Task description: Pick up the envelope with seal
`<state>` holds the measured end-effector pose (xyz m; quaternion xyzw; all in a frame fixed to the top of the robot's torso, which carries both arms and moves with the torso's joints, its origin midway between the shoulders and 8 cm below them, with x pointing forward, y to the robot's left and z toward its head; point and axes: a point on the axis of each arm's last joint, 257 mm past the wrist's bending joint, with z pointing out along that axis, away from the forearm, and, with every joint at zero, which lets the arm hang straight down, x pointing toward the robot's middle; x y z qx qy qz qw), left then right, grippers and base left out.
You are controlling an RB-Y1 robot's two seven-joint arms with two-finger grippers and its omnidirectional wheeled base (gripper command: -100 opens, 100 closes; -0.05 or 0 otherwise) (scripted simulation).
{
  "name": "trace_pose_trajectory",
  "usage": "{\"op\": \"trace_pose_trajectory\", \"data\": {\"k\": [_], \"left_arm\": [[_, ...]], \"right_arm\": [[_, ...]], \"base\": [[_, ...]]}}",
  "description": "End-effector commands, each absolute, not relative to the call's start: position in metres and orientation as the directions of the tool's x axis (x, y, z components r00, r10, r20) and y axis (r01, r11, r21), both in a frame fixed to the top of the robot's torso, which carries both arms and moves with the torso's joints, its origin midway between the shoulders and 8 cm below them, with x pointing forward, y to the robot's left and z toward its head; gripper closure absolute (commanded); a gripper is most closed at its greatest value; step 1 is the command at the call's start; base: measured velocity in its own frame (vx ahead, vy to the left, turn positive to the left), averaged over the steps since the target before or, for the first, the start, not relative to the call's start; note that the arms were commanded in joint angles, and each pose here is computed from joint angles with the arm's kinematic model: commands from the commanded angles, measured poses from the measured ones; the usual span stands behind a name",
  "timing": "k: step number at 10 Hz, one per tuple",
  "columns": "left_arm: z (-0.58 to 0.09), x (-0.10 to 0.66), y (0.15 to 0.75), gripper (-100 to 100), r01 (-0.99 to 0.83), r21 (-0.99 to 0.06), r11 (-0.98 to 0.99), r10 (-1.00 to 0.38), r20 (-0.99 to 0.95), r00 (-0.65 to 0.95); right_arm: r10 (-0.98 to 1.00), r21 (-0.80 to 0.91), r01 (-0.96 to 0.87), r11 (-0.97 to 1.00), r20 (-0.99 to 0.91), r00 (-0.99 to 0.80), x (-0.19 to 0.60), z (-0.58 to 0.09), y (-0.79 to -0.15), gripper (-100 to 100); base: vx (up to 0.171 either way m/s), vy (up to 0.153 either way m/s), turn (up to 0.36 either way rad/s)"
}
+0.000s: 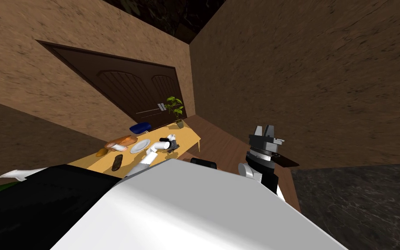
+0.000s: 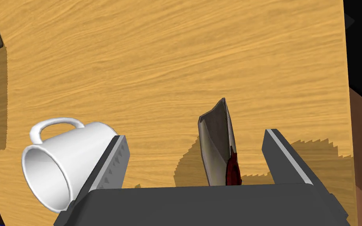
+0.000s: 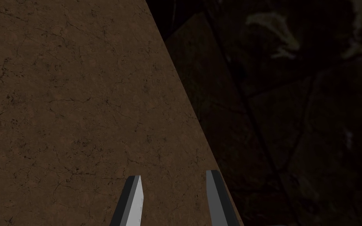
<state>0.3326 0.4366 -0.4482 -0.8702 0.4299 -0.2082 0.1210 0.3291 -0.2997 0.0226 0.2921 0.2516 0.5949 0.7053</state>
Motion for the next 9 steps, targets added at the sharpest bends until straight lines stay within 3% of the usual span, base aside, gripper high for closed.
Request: {"op": "trace_pose_trajectory", "data": {"k": [1, 9], "left_arm": [[-0.457, 0.318, 0.449, -100, -0.702, -0.333, -0.63, -0.776, 0.231, 0.587], [-0.472, 0.265, 0.481, -100, -0.68, -0.139, -0.72, -0.694, 0.121, 0.709]], "right_arm": [[0.986, 0.711, -0.692, 0.122, -0.007, 0.166, 0.329, 0.023, -0.3, 0], [0.986, 0.711, -0.692, 0.122, -0.007, 0.166, 0.329, 0.023, -0.3, 0]], "base": [[0.022, -0.006, -0.027], [0.019, -0.005, -0.023]]}}
